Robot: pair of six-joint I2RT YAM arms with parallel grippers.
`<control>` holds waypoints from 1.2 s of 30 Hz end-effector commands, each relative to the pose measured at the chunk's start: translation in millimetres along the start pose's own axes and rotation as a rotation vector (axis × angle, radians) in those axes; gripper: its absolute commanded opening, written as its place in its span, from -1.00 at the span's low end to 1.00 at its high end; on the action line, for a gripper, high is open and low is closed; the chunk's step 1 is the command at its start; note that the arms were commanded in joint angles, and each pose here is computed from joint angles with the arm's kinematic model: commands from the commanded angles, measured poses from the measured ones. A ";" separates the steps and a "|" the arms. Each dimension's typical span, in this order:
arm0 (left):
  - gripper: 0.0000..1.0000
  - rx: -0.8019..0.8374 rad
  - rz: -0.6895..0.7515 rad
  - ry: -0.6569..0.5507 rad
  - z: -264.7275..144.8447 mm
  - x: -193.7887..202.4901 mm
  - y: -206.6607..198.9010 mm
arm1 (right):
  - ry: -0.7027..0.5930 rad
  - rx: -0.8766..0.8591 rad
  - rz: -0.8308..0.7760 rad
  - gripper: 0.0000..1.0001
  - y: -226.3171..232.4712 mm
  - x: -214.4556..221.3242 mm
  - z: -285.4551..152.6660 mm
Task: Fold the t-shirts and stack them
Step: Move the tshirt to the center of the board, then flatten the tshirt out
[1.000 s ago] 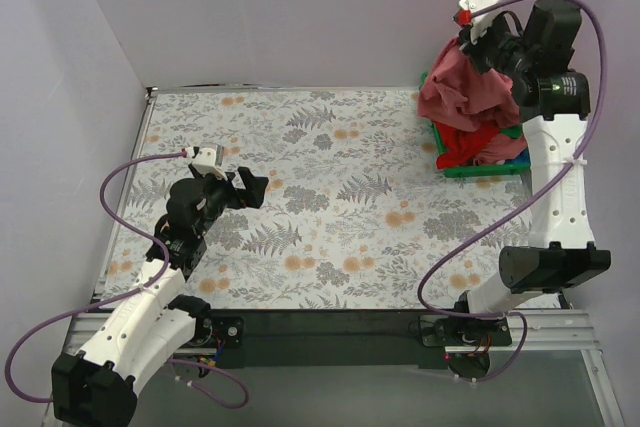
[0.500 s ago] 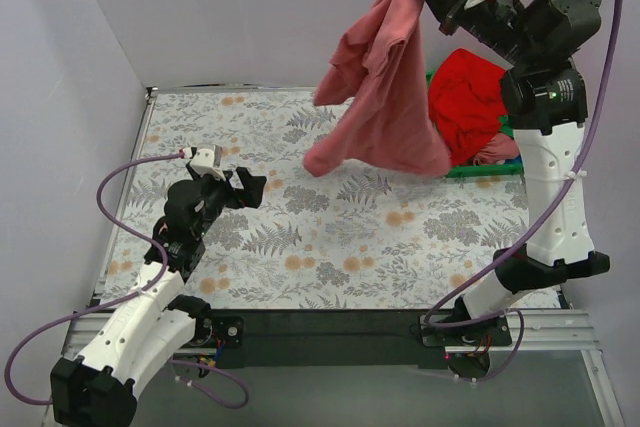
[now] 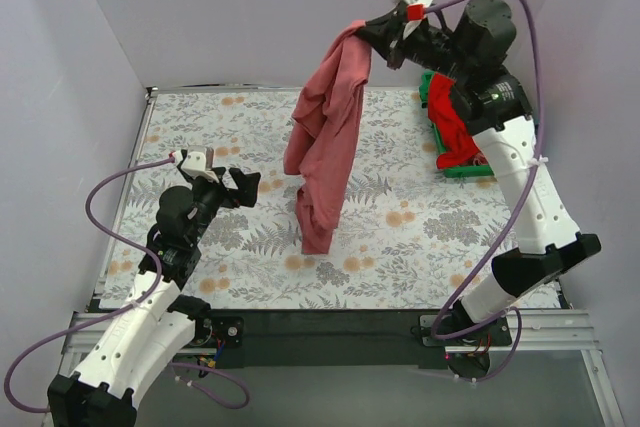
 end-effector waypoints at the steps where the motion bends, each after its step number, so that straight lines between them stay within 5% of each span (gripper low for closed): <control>1: 0.90 -0.019 0.019 -0.043 -2.1 -11.3 1.8 | 0.080 -0.033 0.043 -0.97 7.8 40.2 1.8; 4: 0.90 -0.012 0.019 -0.048 -3.1 -12.5 1.0 | 0.243 -0.080 0.123 -0.70 26.4 116.8 -2.1; 6: 0.90 -0.008 0.019 -0.048 -3.6 -11.8 0.5 | 0.360 -0.043 0.156 -0.22 31.6 163.8 -10.5; 7: 0.90 -0.006 0.019 -0.050 -3.6 -12.4 0.3 | 0.387 -0.026 0.118 0.22 29.8 172.2 -13.9; 10: 0.90 0.014 0.018 -0.048 -4.3 -11.5 -1.8 | 0.467 0.039 0.087 0.78 21.4 193.7 -31.7; 13: 0.90 0.055 0.014 -0.040 -2.8 -9.7 -6.1 | 0.505 0.066 0.127 0.96 14.0 204.9 -57.3; 22: 0.93 0.296 -0.018 0.055 5.6 6.9 -30.7 | 0.608 -0.095 0.354 0.97 64.6 264.8 -154.2; 30: 0.93 0.382 -0.068 0.176 17.1 25.6 -38.7 | 0.659 -0.187 0.613 0.88 108.1 307.0 -182.7; 36: 0.93 0.355 -0.096 0.251 25.9 41.1 -36.0 | 0.662 -0.203 0.515 0.92 121.1 319.7 -201.6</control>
Point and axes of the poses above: each gripper's point midway between its finger pads, its own z axis out along the fingers, its own y axis along the line the jaws close on, x = y × z, the point moved 7 cm from there along -z, back along the fingers, and after that the axes turned 9 degrees about z, right-handed, at the moved point
